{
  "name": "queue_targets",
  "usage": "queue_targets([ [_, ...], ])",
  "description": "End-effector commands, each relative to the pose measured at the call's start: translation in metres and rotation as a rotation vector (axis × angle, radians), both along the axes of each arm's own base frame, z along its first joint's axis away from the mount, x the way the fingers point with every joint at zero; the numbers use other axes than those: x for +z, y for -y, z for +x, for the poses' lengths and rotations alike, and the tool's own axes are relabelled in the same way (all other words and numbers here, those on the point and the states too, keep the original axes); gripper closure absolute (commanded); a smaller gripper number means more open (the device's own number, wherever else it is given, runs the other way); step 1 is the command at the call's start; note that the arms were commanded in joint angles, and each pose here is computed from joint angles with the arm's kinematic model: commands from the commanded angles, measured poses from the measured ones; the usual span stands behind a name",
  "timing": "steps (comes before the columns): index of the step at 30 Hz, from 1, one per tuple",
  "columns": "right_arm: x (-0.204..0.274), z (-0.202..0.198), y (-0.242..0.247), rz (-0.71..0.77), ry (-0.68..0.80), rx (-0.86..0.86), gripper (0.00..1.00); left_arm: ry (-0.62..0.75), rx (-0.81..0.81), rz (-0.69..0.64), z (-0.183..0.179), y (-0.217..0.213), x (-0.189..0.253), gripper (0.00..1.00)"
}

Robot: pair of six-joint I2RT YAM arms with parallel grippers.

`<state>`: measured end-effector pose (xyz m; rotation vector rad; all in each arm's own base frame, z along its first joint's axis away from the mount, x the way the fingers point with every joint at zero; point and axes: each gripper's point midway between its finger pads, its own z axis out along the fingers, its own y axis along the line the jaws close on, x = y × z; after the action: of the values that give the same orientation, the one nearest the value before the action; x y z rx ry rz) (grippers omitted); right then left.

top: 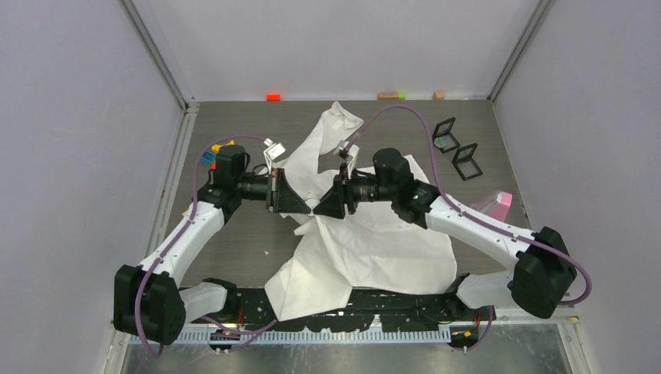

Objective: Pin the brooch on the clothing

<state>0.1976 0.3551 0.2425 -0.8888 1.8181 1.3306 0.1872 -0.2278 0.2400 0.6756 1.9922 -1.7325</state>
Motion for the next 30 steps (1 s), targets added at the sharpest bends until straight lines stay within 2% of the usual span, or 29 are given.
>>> queue_targets([
  [1,0.031,0.003,-0.008,0.08,0.045,0.022,0.51,0.076,-0.057,-0.043,-0.011,0.001,0.014,1.0],
  [5,0.03,0.006,-0.009,0.079,0.04,0.012,0.58,0.077,-0.068,-0.046,-0.013,0.002,0.014,1.0],
  [9,0.027,0.008,-0.011,0.073,0.024,0.008,0.76,0.076,-0.084,-0.049,-0.016,0.003,0.014,1.0],
  [13,0.025,0.008,-0.012,0.06,0.008,0.01,0.84,0.081,-0.1,-0.054,-0.02,0.005,0.015,1.0],
  [21,0.015,0.018,-0.013,0.005,-0.03,-0.035,0.9,0.081,-0.121,-0.059,-0.025,0.007,0.016,1.0],
  [30,0.007,0.025,-0.019,-0.029,-0.062,-0.04,0.93,0.074,-0.134,-0.06,-0.027,0.008,0.015,1.0],
])
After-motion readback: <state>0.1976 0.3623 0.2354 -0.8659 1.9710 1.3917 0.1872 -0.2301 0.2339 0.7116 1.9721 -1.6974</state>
